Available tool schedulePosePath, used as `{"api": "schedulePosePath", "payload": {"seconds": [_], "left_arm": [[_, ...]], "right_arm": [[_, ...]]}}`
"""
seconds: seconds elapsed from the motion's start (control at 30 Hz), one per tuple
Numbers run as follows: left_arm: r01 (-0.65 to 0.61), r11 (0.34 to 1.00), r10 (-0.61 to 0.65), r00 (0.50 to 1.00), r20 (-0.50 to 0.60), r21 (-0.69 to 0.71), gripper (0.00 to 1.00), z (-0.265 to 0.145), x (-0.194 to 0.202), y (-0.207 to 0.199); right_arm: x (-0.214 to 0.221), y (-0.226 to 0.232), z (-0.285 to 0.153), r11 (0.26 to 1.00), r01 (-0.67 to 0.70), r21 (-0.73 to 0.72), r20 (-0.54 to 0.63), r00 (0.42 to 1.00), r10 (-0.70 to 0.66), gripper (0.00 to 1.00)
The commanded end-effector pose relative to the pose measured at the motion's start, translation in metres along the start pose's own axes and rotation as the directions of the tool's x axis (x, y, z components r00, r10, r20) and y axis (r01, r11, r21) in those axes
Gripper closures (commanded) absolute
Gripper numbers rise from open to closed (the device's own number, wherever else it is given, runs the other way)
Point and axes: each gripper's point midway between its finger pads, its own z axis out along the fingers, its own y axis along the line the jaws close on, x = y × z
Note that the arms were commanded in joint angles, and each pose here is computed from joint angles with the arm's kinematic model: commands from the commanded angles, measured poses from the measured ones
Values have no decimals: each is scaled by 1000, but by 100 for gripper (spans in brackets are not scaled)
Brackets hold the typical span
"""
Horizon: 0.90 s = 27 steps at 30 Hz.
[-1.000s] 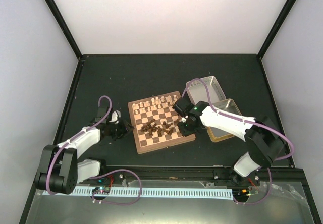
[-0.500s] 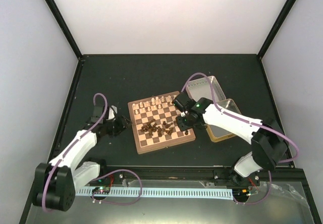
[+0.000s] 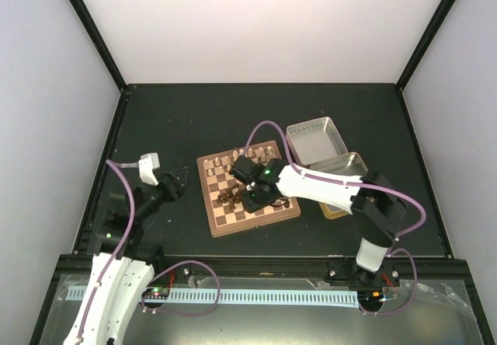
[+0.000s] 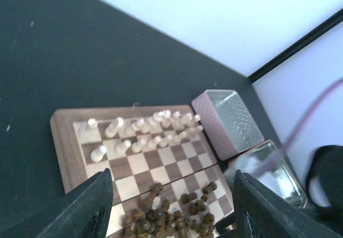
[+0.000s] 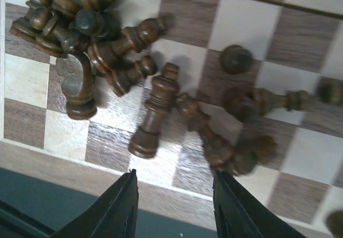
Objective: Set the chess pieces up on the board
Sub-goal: Pick up the chess piece from the chessboard.
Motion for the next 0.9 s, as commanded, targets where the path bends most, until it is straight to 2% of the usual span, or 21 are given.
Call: {"api": "schedulePosePath", "payload": {"seconds": [0.0,0.2,0.63,0.87], "left_arm": [[-111,993,101,979,174,46,36,-28,-29,-23],[-146,989,130,952,277,36,28,-46,-37,-24],[-147,989,139,948,285,7,27,-47,-43,-24],[-149,989,146,944,295,-12,26,-49,-49,-24]], "right_arm": [[-2,18,12,1000,-15,4,-29,999,15,61],[-3,24,24,999,-24,24,-56,998,26,61],[2,28,44,999,-18,48,-133,991,24,70],[2,29,46,998,-18,64,-155,988,27,86]]}}
